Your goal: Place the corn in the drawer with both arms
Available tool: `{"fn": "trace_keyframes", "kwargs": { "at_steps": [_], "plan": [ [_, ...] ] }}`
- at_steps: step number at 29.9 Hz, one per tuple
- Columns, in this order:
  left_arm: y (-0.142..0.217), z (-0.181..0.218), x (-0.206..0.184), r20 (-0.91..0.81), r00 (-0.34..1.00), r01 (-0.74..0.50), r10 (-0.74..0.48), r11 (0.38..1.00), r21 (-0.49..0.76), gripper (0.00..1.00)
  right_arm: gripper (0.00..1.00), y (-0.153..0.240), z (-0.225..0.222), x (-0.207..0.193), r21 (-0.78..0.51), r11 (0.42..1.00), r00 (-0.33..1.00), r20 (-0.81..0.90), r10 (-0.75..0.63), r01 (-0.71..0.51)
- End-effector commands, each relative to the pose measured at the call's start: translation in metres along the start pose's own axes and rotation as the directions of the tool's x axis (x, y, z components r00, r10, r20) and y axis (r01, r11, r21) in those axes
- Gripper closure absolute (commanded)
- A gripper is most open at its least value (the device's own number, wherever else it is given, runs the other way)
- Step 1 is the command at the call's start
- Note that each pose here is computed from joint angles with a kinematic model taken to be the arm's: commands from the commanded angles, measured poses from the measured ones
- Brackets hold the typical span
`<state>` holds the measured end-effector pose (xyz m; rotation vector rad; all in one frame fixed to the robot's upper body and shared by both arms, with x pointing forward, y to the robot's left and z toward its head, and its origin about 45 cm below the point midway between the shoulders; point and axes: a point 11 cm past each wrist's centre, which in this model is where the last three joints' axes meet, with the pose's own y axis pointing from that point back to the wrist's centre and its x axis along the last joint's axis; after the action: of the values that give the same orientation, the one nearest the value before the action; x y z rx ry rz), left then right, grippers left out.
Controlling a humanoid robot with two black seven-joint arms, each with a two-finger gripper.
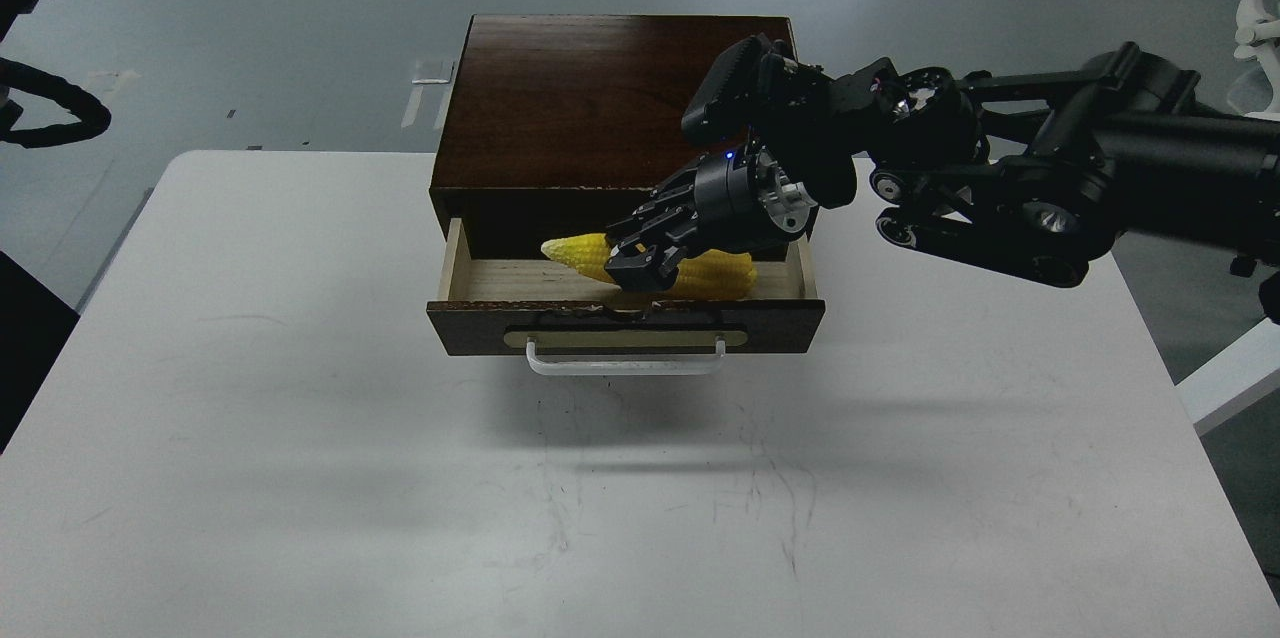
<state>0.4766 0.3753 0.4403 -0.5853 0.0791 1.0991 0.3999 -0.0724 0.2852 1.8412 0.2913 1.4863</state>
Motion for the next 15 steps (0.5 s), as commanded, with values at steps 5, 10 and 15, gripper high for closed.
{"fn": "trace_keyframes", "kwargs": {
  "at_steps": [5, 10, 15],
  "plan": [
    [0.0, 0.001, 0.0, 0.001, 1.0, -0.001, 0.001, 1.0, -0.001, 0.02, 0.55, 0.002, 0.0, 0.006, -0.001, 1.0, 1.0, -0.001, 0.013, -0.013],
    [0.001, 0.002, 0.001, 0.003, 1.0, -0.003, 0.003, 1.0, -0.001, 0.02, 0.06, 0.016, -0.005, 0.055, 0.02, 0.984, 0.983, 0.034, 0.178, -0.179],
    [-0.001, 0.003, 0.0, 0.001, 1.0, 0.0, 0.0, 1.0, -0.01, 0.02, 0.0, 0.046, -0.003, 0.113, 0.039, 0.915, 0.9, 0.203, 0.386, -0.401]
  ]
}}
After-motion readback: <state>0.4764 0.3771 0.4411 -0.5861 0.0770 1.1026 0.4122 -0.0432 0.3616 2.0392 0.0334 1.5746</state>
